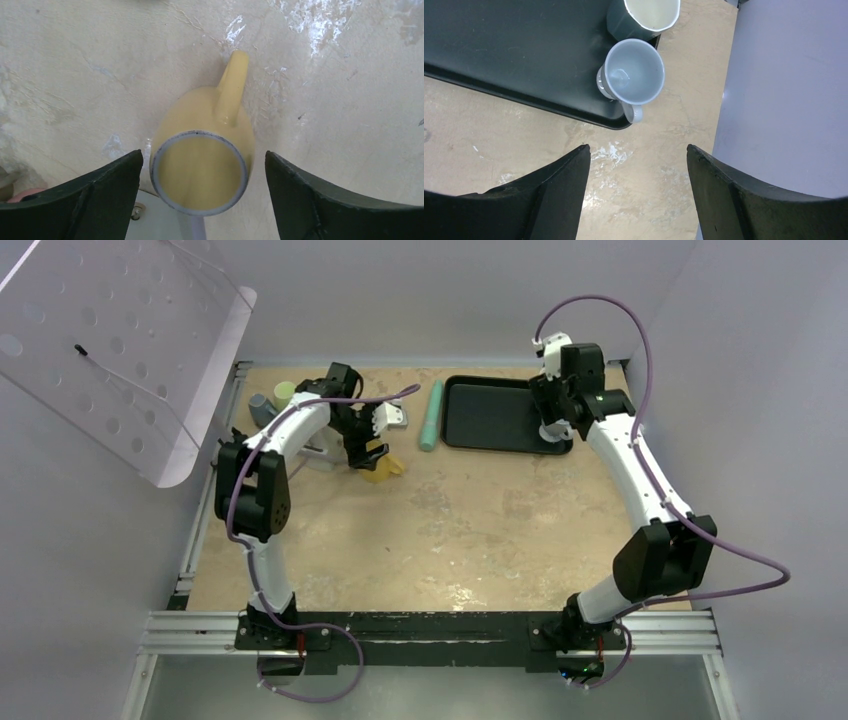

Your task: Turn the mug right side up

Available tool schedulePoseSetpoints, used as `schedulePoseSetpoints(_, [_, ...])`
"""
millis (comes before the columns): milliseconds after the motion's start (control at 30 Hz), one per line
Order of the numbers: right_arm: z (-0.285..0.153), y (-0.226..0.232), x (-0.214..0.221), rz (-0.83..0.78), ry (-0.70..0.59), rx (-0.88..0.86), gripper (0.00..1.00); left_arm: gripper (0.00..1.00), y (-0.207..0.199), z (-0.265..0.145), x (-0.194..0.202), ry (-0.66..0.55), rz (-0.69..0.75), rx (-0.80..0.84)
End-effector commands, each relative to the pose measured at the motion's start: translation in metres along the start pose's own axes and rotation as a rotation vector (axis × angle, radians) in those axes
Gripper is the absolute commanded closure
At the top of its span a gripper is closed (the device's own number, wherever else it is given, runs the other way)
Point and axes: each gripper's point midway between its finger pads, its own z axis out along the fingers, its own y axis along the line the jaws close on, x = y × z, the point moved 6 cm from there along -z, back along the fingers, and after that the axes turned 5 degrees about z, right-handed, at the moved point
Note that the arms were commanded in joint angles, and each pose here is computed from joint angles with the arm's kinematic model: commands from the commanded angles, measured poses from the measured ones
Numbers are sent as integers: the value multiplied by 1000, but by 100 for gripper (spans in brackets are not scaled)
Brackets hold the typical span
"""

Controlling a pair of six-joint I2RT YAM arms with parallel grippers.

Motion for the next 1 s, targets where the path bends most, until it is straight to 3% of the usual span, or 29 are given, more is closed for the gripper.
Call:
schedulePoseSetpoints(0, [-8,-2,-5,20,-42,23,27,0,-6,-13,-14,-44,77,40])
schedulePoseSetpoints(233, [-10,-2,-1,15,-38,28,27,0,-15,-39,-49,-129,184,48])
schedulePoseSetpoints(433, [-7,2,3,13,-35,8,27,0,-20,-55,-98,-315,55,97])
schedulePoseSetpoints(667, [-8,4,9,26,-33,0,27,18,-28,-2,-71,0,259,154])
schedulePoseSetpoints(967, [-8,15,17,39,-23,-72,27,23,-2,38,-62,198,400,36])
